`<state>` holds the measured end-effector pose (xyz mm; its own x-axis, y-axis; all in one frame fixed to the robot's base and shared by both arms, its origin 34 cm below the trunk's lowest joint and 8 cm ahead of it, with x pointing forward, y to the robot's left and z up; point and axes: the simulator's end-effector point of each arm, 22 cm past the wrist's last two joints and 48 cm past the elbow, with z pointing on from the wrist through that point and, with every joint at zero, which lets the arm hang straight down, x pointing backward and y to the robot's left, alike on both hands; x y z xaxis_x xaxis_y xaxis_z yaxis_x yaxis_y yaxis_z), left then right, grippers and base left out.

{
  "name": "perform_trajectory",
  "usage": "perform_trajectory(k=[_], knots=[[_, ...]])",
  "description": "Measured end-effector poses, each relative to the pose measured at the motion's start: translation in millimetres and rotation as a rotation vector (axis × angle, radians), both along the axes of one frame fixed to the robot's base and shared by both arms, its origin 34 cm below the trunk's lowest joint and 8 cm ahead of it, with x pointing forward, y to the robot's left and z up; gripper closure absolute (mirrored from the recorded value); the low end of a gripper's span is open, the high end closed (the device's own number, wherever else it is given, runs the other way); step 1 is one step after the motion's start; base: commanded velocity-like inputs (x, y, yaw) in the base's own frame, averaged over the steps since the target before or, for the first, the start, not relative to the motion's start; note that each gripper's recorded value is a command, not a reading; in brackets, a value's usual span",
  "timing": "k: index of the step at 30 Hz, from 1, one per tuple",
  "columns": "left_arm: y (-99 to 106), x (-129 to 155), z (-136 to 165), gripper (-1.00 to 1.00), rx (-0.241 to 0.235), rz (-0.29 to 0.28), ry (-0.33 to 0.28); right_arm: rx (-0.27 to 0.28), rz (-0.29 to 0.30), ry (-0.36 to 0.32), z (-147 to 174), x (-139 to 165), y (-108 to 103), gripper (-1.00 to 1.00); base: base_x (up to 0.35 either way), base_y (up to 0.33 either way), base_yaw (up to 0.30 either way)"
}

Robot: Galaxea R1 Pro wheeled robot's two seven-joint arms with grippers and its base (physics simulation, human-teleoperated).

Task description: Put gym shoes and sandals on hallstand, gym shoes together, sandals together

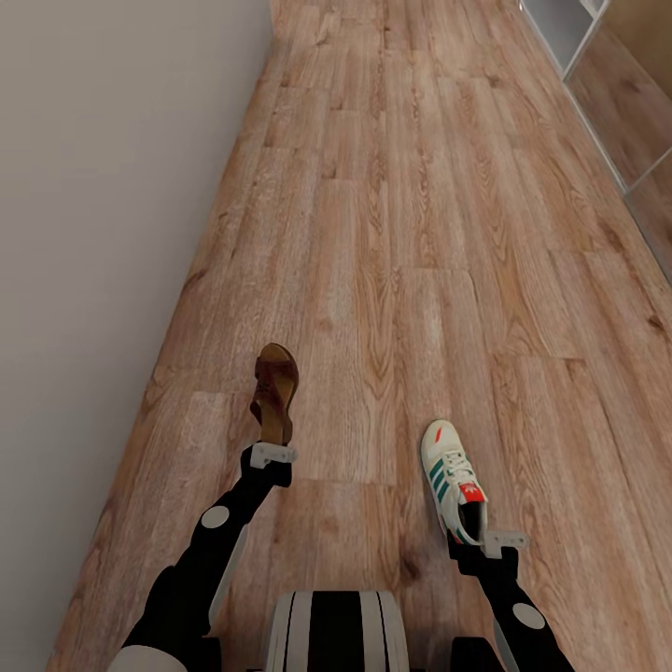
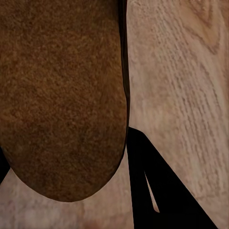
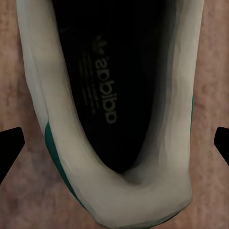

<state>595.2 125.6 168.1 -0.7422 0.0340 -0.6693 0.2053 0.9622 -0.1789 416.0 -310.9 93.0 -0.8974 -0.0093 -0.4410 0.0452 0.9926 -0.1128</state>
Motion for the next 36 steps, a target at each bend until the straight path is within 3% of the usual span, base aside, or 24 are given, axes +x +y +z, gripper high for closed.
perform_trajectory(k=[28, 29, 36], knots=[[1.0, 1.6, 1.3, 1.0, 0.001, 0.002, -0.004, 0.0, 0.0, 0.001, -0.1, -0.2, 0.1, -1.0, 0.023, 0.0, 0.0], [1.2, 2.2, 1.8, 1.0, 0.001, 0.002, -0.006, 0.0, 0.0, 0.001, -0.1, -0.2, 0.0, 1.0, 0.0, 0.0, 0.0], [2.9, 4.5, 4.4, 1.0, 0.002, 0.002, -0.015, -0.002, 0.0, 0.001, 0.0, 0.0, -0.4, 1.0, 0.0, 0.0, 0.0]])
